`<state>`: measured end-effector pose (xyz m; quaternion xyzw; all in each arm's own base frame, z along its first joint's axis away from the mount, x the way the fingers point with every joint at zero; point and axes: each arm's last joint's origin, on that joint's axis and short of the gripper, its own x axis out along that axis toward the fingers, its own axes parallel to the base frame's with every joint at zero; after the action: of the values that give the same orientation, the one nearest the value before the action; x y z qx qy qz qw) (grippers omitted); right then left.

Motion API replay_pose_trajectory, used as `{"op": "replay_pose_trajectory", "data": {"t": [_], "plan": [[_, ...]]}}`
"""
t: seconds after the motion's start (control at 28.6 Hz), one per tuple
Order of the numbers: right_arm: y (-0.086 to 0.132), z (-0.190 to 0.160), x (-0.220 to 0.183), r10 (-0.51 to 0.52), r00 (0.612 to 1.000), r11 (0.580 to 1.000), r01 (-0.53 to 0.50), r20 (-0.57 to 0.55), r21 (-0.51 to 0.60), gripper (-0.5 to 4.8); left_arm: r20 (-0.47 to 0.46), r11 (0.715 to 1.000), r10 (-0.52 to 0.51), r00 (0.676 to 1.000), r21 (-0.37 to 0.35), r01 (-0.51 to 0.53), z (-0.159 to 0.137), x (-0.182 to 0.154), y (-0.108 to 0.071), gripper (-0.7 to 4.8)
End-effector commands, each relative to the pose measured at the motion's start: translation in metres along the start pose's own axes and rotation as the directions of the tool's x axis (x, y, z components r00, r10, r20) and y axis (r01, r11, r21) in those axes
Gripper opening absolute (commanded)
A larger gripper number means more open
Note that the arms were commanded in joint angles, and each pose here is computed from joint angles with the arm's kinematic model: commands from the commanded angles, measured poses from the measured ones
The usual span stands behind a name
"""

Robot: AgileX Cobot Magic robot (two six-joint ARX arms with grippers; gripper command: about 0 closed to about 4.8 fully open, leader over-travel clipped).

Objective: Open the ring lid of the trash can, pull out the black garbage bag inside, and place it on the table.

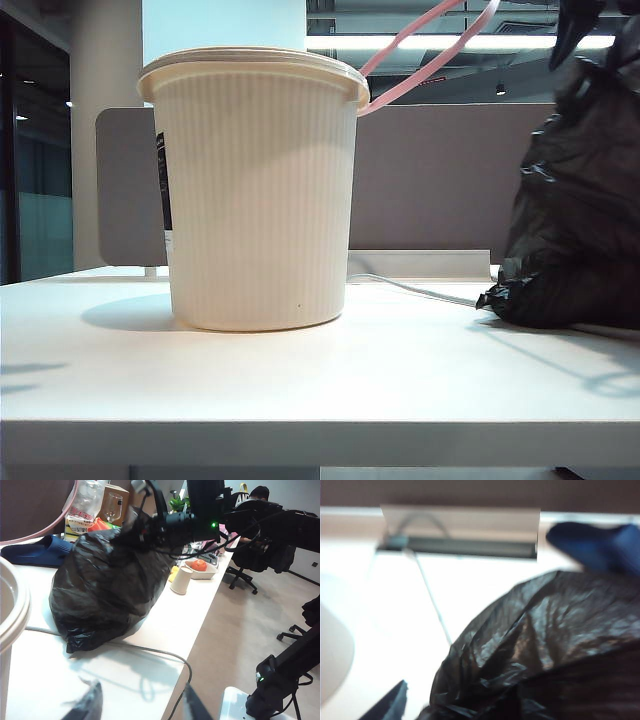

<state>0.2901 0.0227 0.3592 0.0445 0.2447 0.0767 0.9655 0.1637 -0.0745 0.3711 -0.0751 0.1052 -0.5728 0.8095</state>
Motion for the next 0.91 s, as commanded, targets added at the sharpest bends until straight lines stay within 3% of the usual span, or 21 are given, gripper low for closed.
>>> {"op": "replay_pose_trajectory", "data": {"t": [0.03,0.91], "plan": [[0.001,-0.005,-0.007,-0.01,0.998,1.0,0.01,-0.058,0.003,2.8,0.006,0.999,-0.032,0.999,0.016,0.032,0.002,-0.001,-0.002,2.07],[0.006,-0.022,-0.076,-0.048,0.981,0.999,0.046,-0.19,-0.012,2.87,0.026,0.998,-0.038,0.999,0.043,0.037,0.005,-0.009,-0.015,2.07]]}}
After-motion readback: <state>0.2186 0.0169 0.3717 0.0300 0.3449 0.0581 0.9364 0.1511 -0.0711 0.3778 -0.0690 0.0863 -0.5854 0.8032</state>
